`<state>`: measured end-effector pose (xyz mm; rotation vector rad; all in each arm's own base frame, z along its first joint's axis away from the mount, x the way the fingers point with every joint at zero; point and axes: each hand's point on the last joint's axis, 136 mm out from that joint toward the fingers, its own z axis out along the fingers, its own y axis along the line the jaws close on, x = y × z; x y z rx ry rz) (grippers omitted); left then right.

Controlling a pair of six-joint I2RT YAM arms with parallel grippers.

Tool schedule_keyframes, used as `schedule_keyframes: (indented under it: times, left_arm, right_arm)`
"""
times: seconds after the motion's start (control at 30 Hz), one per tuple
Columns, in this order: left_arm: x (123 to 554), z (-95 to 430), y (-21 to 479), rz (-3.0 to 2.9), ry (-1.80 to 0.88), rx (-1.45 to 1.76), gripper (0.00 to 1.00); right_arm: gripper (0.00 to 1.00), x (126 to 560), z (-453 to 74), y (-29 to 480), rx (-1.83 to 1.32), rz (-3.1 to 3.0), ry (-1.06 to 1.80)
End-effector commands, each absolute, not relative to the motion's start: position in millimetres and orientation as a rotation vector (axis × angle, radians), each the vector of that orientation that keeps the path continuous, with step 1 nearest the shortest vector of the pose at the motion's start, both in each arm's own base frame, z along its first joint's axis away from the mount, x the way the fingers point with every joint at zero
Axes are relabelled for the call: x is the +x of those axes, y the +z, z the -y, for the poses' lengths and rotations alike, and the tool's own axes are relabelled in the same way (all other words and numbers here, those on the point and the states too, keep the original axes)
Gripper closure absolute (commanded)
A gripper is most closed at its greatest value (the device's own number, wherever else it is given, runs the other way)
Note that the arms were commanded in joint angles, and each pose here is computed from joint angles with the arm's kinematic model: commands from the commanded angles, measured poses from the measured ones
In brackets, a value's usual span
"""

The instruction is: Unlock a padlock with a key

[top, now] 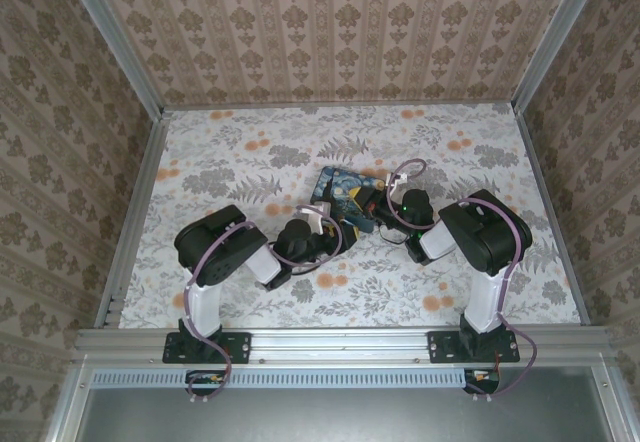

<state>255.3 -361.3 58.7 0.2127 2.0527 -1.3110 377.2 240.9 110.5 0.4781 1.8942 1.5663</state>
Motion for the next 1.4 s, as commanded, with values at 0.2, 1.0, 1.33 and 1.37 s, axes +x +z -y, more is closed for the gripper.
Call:
schedule_keyframes:
  times: [0.2,1.0,1.33,1.37]
  left_arm:
    - [267,360,59,-2.035,-1.3,0.104,0.43]
    - [275,365,69,-2.007,-1.321,0.04,0.6]
    - [280,366,76,-1.989,-1.336,0.004,0.72]
    - [281,366,76,-1.988,-1.338,0.002,0.75]
  right_arm:
    - [1.0,373,-241,91,0.507,-1.952,1.547]
    - [1.0,371,-239,86,0.517,-1.964,1.538]
    - [1.0,371,-239,84,0.52,-1.967,1.536]
    - [1.0,371,-239,84,0.52,-1.967,1.536]
